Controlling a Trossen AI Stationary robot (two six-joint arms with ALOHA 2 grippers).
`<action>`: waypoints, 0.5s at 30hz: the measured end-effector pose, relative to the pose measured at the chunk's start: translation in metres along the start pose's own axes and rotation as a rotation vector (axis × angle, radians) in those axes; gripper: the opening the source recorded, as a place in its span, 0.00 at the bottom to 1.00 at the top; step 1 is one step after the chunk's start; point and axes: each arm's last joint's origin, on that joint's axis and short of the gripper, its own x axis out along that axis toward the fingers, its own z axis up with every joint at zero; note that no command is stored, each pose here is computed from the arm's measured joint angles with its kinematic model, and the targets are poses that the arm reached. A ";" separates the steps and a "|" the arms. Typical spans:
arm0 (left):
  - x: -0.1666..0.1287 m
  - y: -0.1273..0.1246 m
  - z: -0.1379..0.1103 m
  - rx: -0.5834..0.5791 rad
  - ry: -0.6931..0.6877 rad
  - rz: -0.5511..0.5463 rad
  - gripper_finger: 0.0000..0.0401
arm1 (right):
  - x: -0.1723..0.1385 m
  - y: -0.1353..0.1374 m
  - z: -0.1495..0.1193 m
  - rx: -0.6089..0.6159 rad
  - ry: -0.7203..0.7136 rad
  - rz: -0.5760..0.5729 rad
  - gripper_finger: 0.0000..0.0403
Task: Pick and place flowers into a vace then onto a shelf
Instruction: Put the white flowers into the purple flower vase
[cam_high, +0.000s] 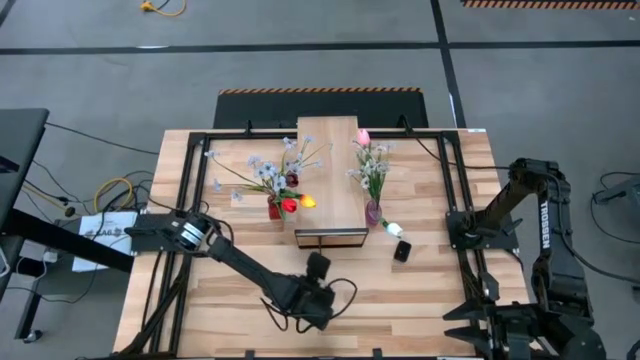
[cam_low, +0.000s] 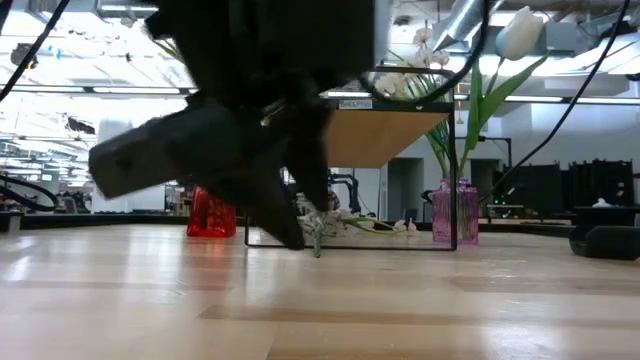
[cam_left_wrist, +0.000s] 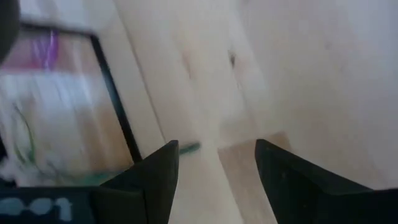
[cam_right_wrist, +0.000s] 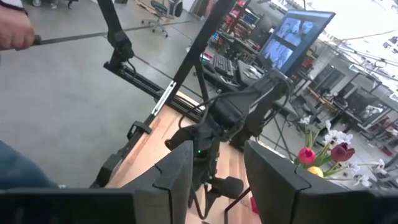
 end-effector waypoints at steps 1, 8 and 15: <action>-0.001 0.001 0.002 0.046 -0.004 -0.006 0.51 | 0.000 0.000 -0.001 -0.001 0.002 0.000 0.34; -0.002 0.010 0.005 0.256 0.009 0.024 0.51 | 0.000 0.000 -0.001 0.029 0.002 0.001 0.34; 0.010 0.028 0.011 -0.123 -0.039 0.011 0.47 | 0.000 0.000 -0.001 0.045 0.002 0.001 0.34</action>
